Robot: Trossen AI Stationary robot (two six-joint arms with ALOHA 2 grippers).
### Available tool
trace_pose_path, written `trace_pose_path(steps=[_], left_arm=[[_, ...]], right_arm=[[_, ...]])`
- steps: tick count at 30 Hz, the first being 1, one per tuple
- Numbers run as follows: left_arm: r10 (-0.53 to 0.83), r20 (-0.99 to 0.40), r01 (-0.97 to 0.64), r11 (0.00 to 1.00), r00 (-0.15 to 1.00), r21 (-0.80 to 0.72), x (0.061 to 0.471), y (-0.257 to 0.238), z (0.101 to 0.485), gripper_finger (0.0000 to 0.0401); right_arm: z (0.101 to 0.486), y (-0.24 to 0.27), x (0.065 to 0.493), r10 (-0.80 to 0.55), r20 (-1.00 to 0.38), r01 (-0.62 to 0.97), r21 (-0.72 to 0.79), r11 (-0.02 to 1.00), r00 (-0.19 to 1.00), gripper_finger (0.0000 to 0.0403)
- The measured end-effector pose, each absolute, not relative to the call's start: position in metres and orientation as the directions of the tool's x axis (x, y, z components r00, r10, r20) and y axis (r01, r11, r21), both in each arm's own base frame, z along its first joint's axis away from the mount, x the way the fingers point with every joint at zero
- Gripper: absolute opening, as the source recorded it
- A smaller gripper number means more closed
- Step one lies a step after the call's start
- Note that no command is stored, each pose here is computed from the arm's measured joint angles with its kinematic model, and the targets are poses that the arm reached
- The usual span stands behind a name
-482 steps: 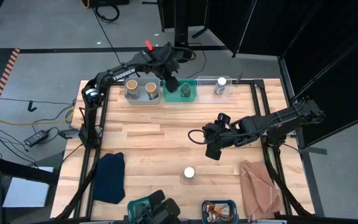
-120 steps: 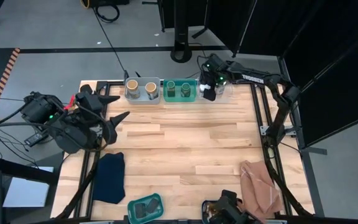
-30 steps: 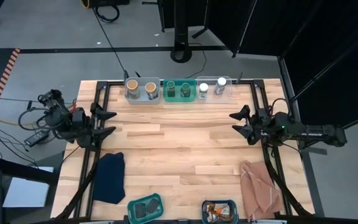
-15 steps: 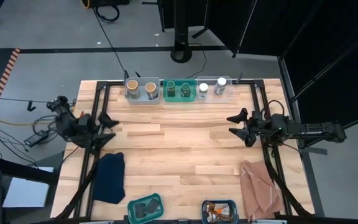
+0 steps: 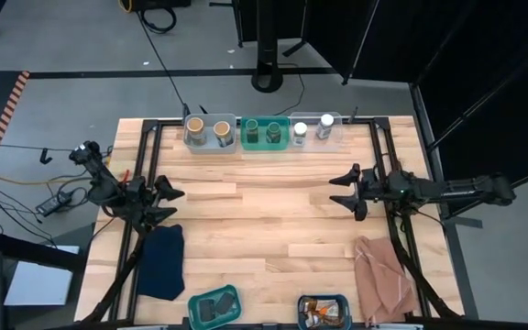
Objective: Sort spices by type
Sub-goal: Return to Home Position
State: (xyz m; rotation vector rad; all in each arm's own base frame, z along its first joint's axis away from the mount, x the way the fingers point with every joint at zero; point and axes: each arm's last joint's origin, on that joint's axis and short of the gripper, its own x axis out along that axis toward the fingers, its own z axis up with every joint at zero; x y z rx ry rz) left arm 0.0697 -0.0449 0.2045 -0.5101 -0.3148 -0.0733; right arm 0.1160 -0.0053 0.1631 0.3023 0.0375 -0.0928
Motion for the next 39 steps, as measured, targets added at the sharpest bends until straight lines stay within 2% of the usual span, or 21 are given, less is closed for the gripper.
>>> trace_pose_path(steps=[4, 7, 8, 11, 13, 15, 18, 22, 29, 34, 39], left_arm=[[-0.004, 0.276, 0.124, 0.899, 0.961, -0.419, 0.071, -0.046, 0.200, 0.0300], [-0.051, 0.281, 0.187, 0.855, 0.958, -0.483, 0.072, -0.048, 0.199, 0.0300], [-0.093, 0.292, 0.224, 0.862, 0.952, -0.455, 0.071, -0.050, 0.200, 0.0300], [-0.347, 0.364, 0.450, 0.856, 0.864, -0.253, 0.068, -0.057, 0.203, 0.0300], [-0.514, 0.421, 0.609, 0.784, 0.747, -0.123, 0.064, -0.061, 0.207, 0.0300], [-0.624, 0.453, 0.710, 0.704, 0.637, -0.029, 0.061, -0.063, 0.210, 0.0300], [-0.646, 0.444, 0.738, 0.673, 0.621, -0.052, 0.060, -0.064, 0.209, 0.0300], [-0.660, 0.387, 0.738, 0.669, 0.644, -0.087, 0.062, -0.066, 0.203, 0.0300], [-0.679, 0.307, 0.723, 0.690, 0.667, -0.045, 0.064, -0.067, 0.195, 0.0300], [-0.731, 0.277, 0.764, 0.645, 0.624, -0.020, 0.063, -0.069, 0.192, 0.0300], [-0.741, 0.243, 0.767, 0.641, 0.626, -0.020, 0.063, -0.070, 0.189, 0.0300]], right_arm=[[0.154, -0.006, 0.118, -0.113, -0.149, 0.150, 0.263, 0.953, 0.982, 0.0307], [0.150, -0.006, 0.120, -0.118, -0.188, 0.160, 0.223, 0.962, 0.975, 0.0305], [0.149, -0.006, 0.121, -0.118, -0.194, 0.159, 0.213, 0.964, 0.974, 0.0304], [0.151, -0.006, 0.123, -0.110, -0.170, 0.146, 0.214, 0.966, 0.979, 0.0304], [0.156, -0.005, 0.125, -0.062, -0.123, 0.086, 0.205, 0.975, 0.990, 0.0305], [0.159, -0.002, 0.125, 0.029, -0.091, -0.013, 0.179, 0.984, 0.995, 0.0307], [0.158, 0.000, 0.125, 0.105, -0.098, -0.087, 0.171, 0.981, 0.990, 0.0307], [0.157, -0.001, 0.125, 0.100, -0.102, -0.081, 0.176, 0.981, 0.990, 0.0304], [0.155, -0.002, 0.125, 0.091, -0.130, -0.072, 0.147, 0.986, 0.987, 0.0304], [0.153, -0.002, 0.124, 0.091, -0.151, -0.069, 0.148, 0.987, 0.984, 0.0307], [0.154, -0.002, 0.125, 0.091, -0.138, -0.070, 0.152, 0.986, 0.986, 0.0304]])
